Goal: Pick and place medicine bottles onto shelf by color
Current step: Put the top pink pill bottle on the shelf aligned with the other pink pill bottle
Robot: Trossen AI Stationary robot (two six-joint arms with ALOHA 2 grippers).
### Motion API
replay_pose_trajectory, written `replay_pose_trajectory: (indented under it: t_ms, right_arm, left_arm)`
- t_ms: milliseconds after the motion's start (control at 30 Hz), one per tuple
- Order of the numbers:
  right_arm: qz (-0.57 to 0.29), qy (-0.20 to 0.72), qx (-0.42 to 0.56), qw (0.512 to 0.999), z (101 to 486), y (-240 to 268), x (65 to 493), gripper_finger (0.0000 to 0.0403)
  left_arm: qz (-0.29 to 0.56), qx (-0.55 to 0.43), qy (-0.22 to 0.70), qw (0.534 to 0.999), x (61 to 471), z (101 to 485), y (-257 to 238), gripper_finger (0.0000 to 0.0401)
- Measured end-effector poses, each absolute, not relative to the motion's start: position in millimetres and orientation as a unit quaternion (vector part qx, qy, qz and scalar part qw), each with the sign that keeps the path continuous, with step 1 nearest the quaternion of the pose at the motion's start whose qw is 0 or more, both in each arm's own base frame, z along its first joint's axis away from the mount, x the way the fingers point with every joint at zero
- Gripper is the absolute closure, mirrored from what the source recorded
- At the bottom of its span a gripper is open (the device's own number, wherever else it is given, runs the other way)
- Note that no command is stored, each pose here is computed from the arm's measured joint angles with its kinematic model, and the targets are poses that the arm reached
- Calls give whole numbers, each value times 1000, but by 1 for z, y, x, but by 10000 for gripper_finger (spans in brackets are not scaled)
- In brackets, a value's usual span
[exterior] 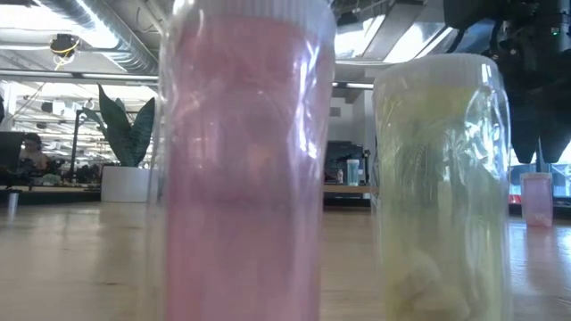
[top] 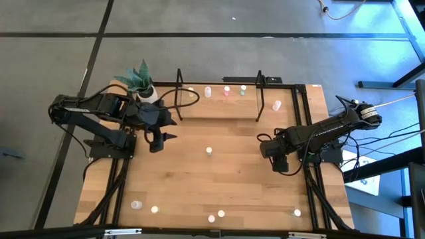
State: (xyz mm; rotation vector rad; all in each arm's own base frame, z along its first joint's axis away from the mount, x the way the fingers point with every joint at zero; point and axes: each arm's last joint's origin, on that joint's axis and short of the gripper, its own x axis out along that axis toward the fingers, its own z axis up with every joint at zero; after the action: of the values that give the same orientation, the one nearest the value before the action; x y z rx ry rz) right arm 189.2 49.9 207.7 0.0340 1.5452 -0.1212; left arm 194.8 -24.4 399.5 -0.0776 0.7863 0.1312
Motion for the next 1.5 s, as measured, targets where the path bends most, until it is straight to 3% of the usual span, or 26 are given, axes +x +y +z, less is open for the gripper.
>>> replay_pose_trajectory:
  t_ms: [1500]
  right_arm:
    - [-57, 697, 25, 715, 208, 50, 190, 223]
  left_arm:
    - [65, -38, 383, 921, 195, 399, -24, 175]
